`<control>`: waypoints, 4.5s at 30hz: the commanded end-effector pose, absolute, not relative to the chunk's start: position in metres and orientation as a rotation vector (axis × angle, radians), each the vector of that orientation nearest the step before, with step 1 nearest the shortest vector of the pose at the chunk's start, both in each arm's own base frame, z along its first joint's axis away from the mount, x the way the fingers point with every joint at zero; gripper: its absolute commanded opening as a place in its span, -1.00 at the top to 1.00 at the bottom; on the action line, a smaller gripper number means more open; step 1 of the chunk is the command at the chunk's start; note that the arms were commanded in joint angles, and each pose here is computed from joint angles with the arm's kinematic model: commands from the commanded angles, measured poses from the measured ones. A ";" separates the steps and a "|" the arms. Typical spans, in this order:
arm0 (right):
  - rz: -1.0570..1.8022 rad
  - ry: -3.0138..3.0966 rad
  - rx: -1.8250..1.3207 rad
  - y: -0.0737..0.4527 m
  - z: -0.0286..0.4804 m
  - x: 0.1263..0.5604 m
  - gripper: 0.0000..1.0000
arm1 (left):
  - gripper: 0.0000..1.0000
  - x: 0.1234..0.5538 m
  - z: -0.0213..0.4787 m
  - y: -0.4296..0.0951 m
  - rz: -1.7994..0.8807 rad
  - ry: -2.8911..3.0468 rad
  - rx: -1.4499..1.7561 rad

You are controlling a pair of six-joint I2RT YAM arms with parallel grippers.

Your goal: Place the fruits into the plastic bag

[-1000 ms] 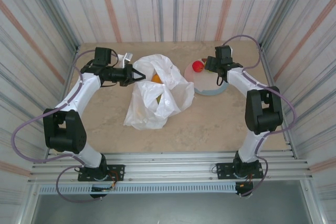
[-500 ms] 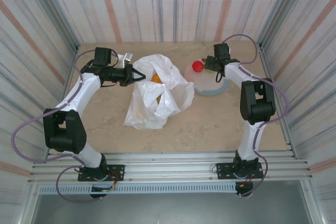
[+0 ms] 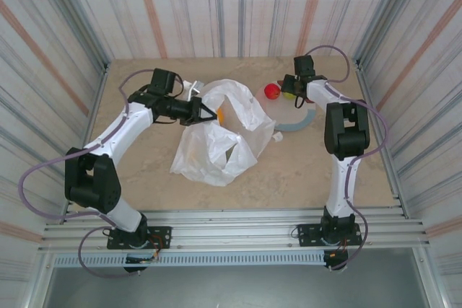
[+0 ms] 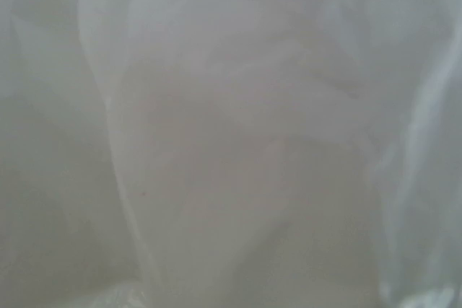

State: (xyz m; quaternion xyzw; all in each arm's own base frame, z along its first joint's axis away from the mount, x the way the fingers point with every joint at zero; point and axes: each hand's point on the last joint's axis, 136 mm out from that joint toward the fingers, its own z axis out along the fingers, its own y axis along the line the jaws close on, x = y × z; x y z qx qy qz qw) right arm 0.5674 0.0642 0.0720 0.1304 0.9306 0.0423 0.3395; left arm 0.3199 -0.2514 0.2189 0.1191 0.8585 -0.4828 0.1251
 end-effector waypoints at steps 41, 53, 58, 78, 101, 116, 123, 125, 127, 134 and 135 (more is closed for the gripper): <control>0.808 2.124 -0.407 0.216 0.241 0.301 -0.08 | 1.00 0.333 0.250 -0.182 -0.598 2.462 0.460; 0.909 2.081 -0.574 0.229 0.221 0.256 -0.06 | 1.00 0.319 0.285 -0.182 -0.365 2.382 0.616; 0.872 2.111 -0.536 0.230 0.209 0.270 -0.02 | 1.00 0.316 0.283 -0.188 -0.389 2.375 0.654; 0.929 2.071 -0.538 0.265 0.226 0.301 -0.01 | 1.00 0.312 0.280 -0.200 -0.462 2.337 0.723; 1.093 2.254 -0.825 0.360 0.146 0.259 -0.15 | 1.00 0.310 0.277 -0.205 -0.511 2.328 0.706; 1.268 2.243 -0.826 0.408 0.137 0.250 -0.36 | 1.00 0.310 0.276 -0.204 -0.512 2.311 0.698; 1.256 2.233 -0.803 0.403 0.144 0.255 -0.55 | 1.00 0.310 0.273 -0.203 -0.507 2.316 0.695; 1.252 2.231 -0.802 0.401 0.147 0.255 -0.59 | 1.00 0.311 0.273 -0.202 -0.509 2.316 0.689; 1.246 2.231 -0.804 0.399 0.148 0.255 -0.62 | 1.00 0.312 0.273 -0.202 -0.513 2.318 0.687; 1.254 2.196 -0.812 0.394 0.162 0.253 -0.68 | 1.00 0.312 0.273 -0.200 -0.520 2.317 0.677; 1.264 2.188 -0.811 0.393 0.165 0.252 -0.69 | 1.00 0.312 0.272 -0.199 -0.517 2.318 0.678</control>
